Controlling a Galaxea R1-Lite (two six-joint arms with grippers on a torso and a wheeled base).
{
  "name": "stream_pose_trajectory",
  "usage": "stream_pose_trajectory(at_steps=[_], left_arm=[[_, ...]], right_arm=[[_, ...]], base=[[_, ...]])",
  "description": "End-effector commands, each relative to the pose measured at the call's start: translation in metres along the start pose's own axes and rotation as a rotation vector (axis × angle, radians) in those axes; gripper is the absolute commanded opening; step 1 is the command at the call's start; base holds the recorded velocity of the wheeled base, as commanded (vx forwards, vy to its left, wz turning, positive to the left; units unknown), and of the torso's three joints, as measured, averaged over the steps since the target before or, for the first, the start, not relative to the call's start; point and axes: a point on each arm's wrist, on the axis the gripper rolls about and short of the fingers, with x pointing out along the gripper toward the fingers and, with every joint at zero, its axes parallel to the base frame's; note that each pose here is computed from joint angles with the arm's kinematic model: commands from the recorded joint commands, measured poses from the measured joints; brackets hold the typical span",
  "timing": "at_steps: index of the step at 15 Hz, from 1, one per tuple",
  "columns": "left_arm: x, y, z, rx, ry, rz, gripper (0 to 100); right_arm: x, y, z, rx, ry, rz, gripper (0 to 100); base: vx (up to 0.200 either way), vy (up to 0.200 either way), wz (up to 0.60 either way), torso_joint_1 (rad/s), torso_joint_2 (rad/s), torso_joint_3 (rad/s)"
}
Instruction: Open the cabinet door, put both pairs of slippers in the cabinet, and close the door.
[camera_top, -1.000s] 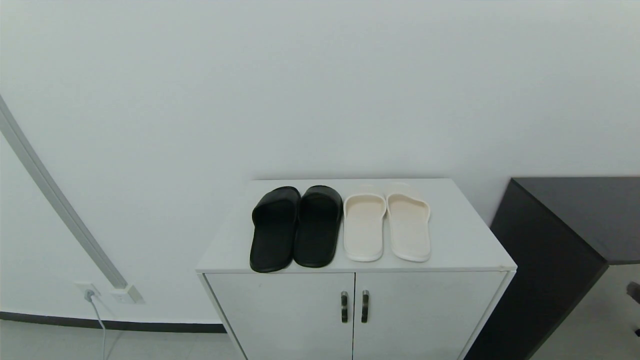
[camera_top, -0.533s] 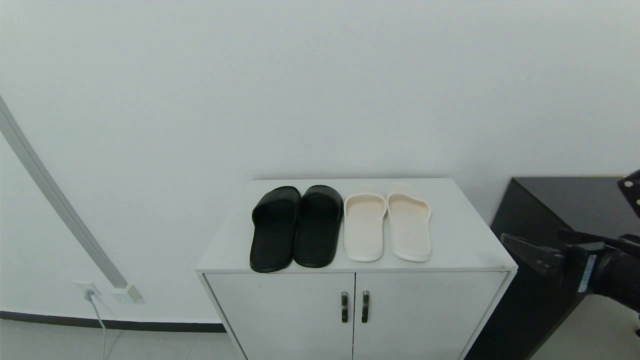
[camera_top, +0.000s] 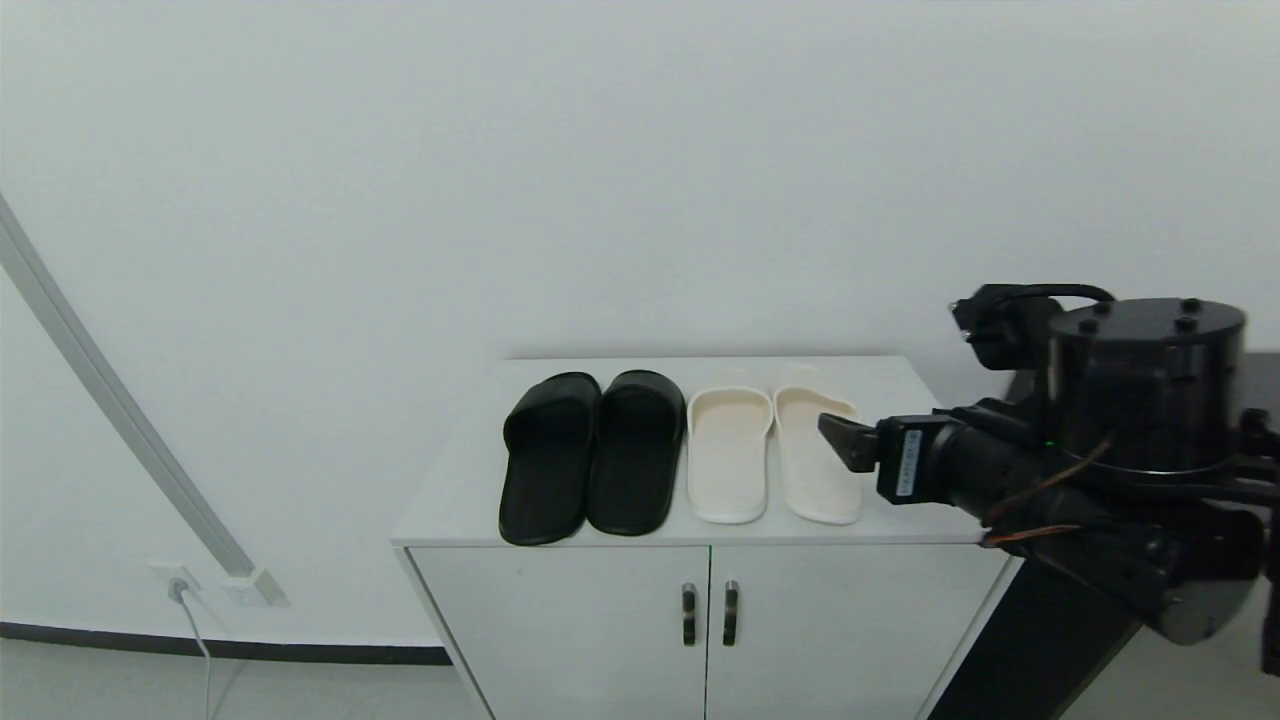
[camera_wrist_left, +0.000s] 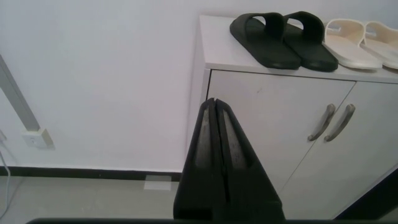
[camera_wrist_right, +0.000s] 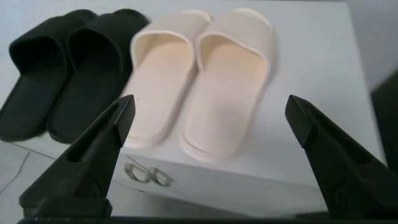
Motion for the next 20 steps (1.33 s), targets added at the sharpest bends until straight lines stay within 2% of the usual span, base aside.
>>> stream_pose_trajectory(at_steps=[1, 4, 6, 13, 20], left_arm=[[0.0, 0.0, 0.0, -0.001, 0.001, 0.0, 0], [0.0, 0.0, 0.0, 0.001, 0.001, 0.0, 0], [0.0, 0.0, 0.0, 0.001, 0.001, 0.0, 0], [0.0, 0.0, 0.0, 0.001, 0.001, 0.0, 0], [0.0, 0.0, 0.0, -0.001, 0.001, 0.0, 0]], right_arm=[[0.043, 0.029, -0.016, -0.029, 0.031, -0.021, 100], [0.071, 0.041, -0.017, -0.023, 0.002, -0.103, 100], [0.086, 0.048, -0.027, -0.036, 0.005, -0.155, 100], [0.121, 0.06, -0.048, -0.036, 0.007, -0.173, 100], [0.163, 0.045, -0.055, -0.011, -0.016, -0.238, 100]], base=[[0.0, 0.0, 0.0, 0.0, 0.0, 0.0], [0.0, 0.0, 0.0, 0.0, 0.0, 0.0], [0.0, 0.0, 0.0, 0.0, 0.0, 0.0], [0.0, 0.0, 0.0, 0.0, 0.0, 0.0], [0.0, 0.0, 0.0, 0.0, 0.0, 0.0]])
